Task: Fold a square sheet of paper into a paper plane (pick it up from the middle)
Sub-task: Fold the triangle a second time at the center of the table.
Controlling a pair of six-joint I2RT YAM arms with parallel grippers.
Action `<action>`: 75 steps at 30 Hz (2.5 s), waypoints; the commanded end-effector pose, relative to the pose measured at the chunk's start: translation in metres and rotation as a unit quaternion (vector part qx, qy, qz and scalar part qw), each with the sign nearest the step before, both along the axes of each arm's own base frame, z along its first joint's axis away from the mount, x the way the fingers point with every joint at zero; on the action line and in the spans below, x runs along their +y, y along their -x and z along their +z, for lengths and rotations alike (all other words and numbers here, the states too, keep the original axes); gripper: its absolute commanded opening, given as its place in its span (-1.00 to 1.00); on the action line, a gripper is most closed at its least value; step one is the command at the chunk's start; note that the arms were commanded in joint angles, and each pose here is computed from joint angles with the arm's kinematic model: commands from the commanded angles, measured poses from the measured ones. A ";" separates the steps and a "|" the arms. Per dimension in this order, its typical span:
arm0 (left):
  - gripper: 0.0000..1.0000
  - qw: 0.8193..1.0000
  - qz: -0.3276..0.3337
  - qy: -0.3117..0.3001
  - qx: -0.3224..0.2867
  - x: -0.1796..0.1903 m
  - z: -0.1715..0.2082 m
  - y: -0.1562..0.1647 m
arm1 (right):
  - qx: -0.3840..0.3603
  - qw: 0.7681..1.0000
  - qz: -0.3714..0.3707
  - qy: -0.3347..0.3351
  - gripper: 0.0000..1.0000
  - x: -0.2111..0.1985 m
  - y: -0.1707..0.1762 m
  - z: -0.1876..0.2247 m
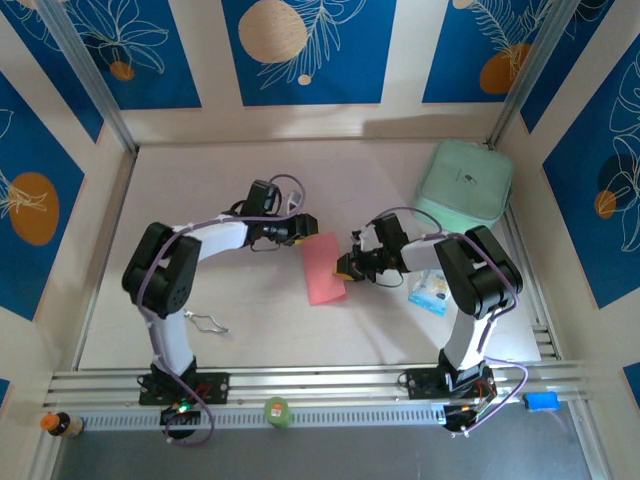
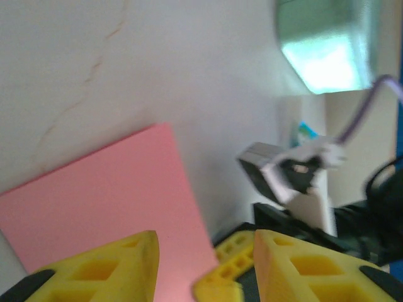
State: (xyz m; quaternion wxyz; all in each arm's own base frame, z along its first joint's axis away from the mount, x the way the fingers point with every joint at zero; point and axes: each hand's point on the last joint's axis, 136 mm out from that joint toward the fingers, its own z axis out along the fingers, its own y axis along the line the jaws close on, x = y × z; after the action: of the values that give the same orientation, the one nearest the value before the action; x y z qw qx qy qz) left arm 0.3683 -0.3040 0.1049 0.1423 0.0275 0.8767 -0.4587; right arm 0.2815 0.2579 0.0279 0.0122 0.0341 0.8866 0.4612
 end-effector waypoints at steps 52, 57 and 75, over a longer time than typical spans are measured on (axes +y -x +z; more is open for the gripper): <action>-0.37 0.908 -0.132 -0.107 -0.383 0.013 0.020 0.121 | 0.051 0.999 -0.013 0.000 -0.91 0.007 -0.014 0.013; -0.20 0.870 -0.185 -0.162 -0.428 0.004 0.008 0.136 | 0.078 0.996 -0.027 0.028 -0.94 -0.005 -0.015 0.011; 0.04 0.746 -0.275 -0.337 -0.503 -0.046 -0.038 0.151 | 0.080 0.996 -0.031 0.015 -0.93 -0.008 -0.022 0.022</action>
State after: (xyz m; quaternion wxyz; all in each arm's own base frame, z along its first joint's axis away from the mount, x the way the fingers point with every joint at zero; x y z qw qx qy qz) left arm 0.2036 -0.3508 0.0650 0.3939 0.5366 0.7344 -0.1324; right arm 0.3030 0.2494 0.0388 -0.0450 0.1010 0.8960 0.4300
